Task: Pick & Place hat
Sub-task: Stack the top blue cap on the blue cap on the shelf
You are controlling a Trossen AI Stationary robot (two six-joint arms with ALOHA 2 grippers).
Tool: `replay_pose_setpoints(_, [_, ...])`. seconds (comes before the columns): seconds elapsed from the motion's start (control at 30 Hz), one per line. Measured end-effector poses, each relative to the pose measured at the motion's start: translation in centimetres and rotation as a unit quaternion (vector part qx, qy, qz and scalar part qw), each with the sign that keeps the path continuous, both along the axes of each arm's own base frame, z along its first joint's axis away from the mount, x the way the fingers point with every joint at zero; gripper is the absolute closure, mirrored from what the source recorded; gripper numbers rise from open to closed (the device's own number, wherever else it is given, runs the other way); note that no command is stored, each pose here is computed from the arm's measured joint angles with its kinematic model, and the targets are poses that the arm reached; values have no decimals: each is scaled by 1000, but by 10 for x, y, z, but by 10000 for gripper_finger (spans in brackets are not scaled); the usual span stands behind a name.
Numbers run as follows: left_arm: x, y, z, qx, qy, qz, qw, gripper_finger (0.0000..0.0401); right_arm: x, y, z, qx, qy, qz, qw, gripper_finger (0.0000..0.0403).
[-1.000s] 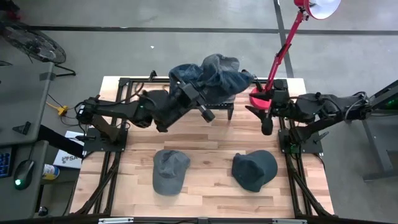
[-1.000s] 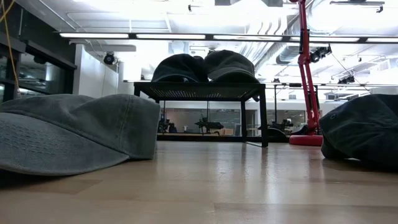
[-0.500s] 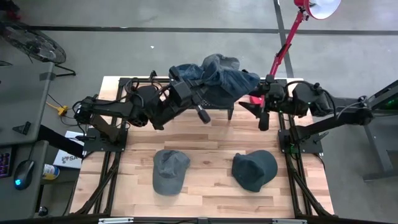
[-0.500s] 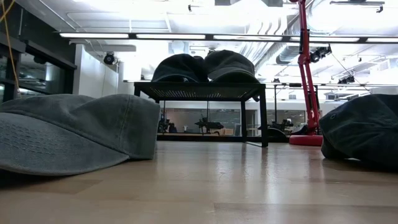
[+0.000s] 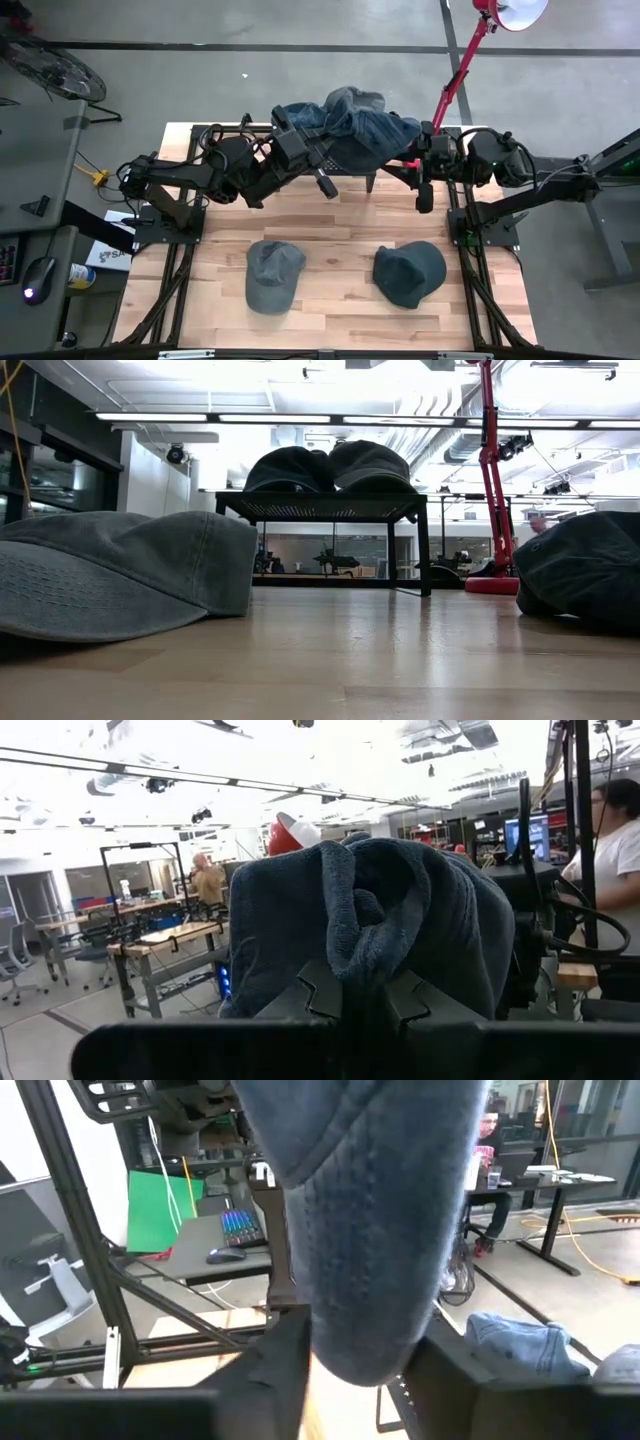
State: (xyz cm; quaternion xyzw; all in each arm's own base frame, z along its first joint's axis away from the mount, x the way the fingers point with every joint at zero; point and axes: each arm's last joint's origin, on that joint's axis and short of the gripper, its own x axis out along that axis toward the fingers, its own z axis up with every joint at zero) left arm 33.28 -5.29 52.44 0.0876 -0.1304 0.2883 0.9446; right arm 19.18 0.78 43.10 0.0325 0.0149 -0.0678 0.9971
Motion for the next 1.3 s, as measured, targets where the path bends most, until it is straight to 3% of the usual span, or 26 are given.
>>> replay_pose_setpoints(0.23, [0, 1, 0, -2, -1, 4, 1000, 390, 0, 2, 1, -27, 0, 33, 999, 390])
replay_pose_setpoints(0.87, [1, 0, -3, 8, 24, 10, 1000, 366, -5, 3, 7, -31, -27, 56, 998, 397])
replay_pose_setpoints(1.0, [2, 0, -6, 15, 45, 13, 999, 331, -6, 3, 6, -25, -17, 56, 998, 397])
replay_pose_setpoints(1.13, [-2, -2, -10, 20, 84, 20, 996, 267, -11, 2, 5, -24, -5, 47, 999, 397])
replay_pose_setpoints(1.3, [-23, -11, -9, 14, 135, 76, 988, 199, -25, 0, 8, -21, -5, 44, 999, 397])
